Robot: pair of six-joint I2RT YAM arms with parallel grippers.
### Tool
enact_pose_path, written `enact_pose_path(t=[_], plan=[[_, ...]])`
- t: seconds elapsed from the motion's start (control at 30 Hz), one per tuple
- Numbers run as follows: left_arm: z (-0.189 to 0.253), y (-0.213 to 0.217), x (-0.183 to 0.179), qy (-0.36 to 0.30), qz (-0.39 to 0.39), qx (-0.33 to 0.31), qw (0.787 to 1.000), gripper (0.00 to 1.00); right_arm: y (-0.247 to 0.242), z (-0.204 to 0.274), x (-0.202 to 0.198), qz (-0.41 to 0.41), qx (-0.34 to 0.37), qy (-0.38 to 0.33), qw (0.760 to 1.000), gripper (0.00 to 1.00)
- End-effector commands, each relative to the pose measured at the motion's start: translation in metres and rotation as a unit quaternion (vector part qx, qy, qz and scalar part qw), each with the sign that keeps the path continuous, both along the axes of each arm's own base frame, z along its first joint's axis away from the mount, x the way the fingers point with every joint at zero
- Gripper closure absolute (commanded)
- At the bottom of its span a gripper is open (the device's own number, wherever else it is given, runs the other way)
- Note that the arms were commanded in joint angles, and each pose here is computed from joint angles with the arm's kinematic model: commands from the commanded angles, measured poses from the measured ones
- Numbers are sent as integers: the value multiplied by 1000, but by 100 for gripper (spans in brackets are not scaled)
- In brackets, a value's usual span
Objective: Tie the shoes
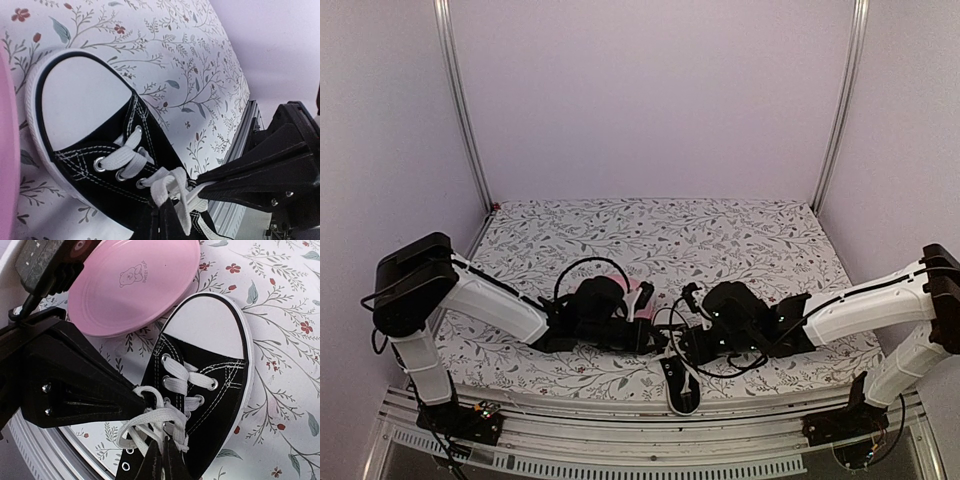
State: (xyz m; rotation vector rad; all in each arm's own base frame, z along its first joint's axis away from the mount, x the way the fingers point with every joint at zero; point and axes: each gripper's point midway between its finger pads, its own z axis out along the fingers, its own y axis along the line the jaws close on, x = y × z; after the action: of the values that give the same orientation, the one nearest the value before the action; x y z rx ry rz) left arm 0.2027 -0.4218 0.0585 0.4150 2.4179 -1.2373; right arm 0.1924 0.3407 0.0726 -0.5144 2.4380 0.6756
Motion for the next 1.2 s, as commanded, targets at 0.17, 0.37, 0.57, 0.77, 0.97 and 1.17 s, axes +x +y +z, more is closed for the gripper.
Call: enact_pose_path(t=[0.17, 0.37, 0.57, 0.77, 0.97, 1.17], plan=[[-30, 32, 2, 17, 32, 77, 996, 100, -20, 14, 21, -42, 23, -6, 999, 97], [-35, 39, 1, 20, 40, 82, 996, 100, -27, 8, 26, -50, 37, 10, 998, 97], [-22, 30, -4, 12, 22, 40, 999, 100, -16, 12, 15, -5, 79, 21, 997, 97], [-15, 16, -8, 14, -5, 8, 1000, 100, -5, 9, 3, 47, 91, 30, 994, 97], [-17, 9, -10, 25, -16, -4, 1000, 100, 2, -3, 0, 60, 89, 49, 993, 98], [-18, 16, -8, 22, -2, 8, 1000, 96, 4, -14, -4, 63, 83, 66, 992, 98]])
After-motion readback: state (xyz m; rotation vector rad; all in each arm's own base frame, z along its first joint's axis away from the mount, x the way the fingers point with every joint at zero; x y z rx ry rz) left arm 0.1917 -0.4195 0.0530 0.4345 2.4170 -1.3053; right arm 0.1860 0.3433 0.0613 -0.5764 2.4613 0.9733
